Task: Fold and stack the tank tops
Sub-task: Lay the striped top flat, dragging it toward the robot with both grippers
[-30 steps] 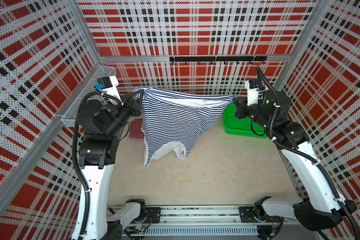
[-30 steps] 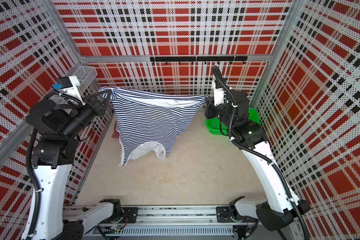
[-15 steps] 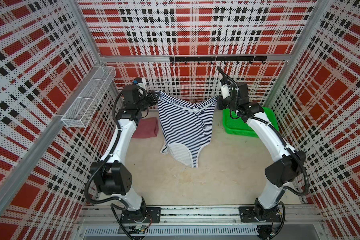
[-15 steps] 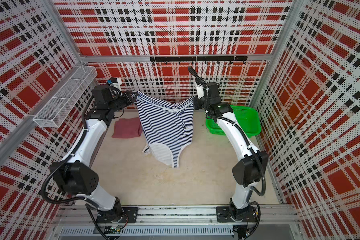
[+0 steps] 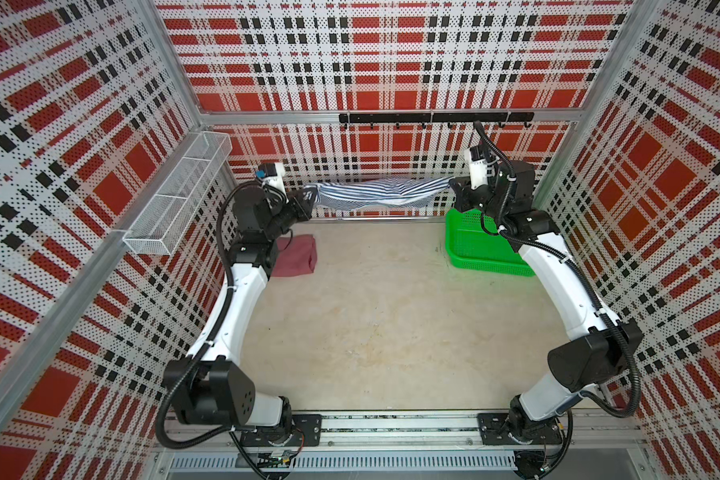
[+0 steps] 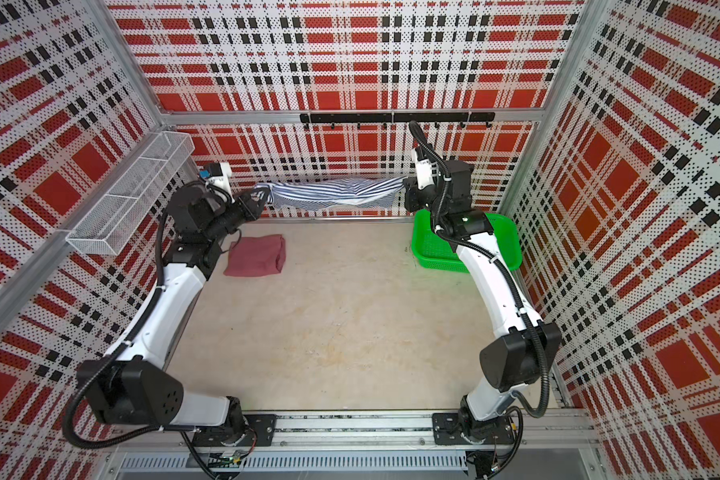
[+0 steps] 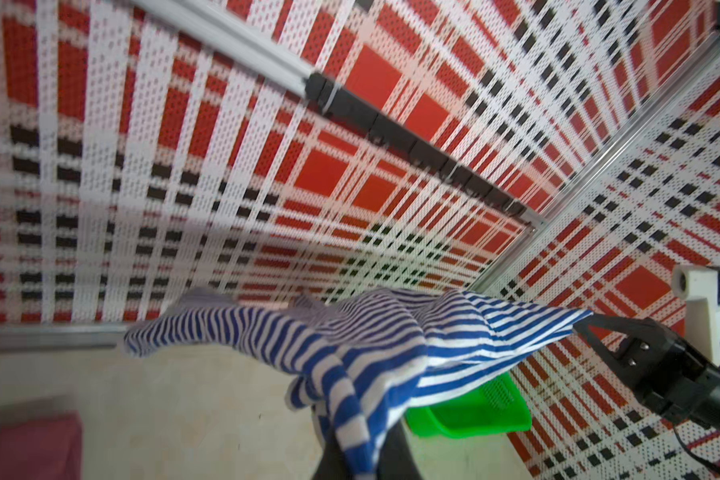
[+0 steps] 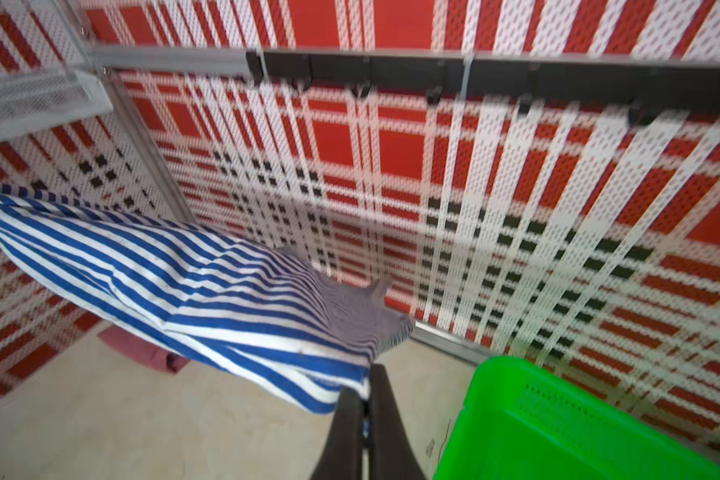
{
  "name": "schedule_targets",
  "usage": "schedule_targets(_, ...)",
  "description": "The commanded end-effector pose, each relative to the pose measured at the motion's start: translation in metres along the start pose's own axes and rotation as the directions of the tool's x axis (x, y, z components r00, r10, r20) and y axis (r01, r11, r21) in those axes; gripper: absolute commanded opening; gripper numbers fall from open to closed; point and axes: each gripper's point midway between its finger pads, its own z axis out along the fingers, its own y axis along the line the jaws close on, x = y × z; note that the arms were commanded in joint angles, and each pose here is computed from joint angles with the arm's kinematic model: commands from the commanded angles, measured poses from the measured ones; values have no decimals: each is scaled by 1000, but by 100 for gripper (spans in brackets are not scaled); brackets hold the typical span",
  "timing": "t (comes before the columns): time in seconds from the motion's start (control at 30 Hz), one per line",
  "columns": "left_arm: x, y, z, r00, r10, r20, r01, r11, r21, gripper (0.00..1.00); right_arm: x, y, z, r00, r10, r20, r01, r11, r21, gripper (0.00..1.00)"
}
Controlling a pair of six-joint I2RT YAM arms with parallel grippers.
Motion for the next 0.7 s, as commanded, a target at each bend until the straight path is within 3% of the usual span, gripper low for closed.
schedule_targets(0.0, 61, 26, -14, 995, -76, -64, 73, 996, -46, 0, 56, 12, -4, 994, -11, -107, 4, 998, -68, 0)
schedule_targets(0.1, 145, 51, -37, 962, -209, -175, 187, 973, -134, 0, 127, 19, -14, 965, 86, -249, -106, 992, -68, 0)
schedule_targets(0.2, 215, 73, -67, 906, -356, -231, 303, 923, -236, 0, 200, 30, -30, 885, 240, -400, -273, 961, -29, 0)
schedule_targets(0.27, 256, 77, -89, 851, -462, -249, 395, 876, -276, 0, 247, 41, -45, 788, 358, -501, -401, 916, 23, 0)
schedule_targets(0.37, 297, 79, -118, 804, -534, -263, 434, 828, -355, 0, 301, 48, -71, 636, 492, -595, -505, 848, 162, 0)
schedule_targets(0.53, 328, 82, -149, 742, -613, -273, 457, 759, -464, 5, 352, 47, -103, 445, 583, -680, -495, 793, 355, 0)
schedule_targets(0.6, 334, 78, -153, 720, -641, -265, 481, 737, -474, 13, 368, 45, -113, 407, 597, -691, -468, 786, 404, 0)
schedule_targets(0.67, 340, 79, -156, 713, -651, -260, 482, 724, -494, 27, 380, 37, -123, 391, 600, -698, -407, 793, 454, 0)
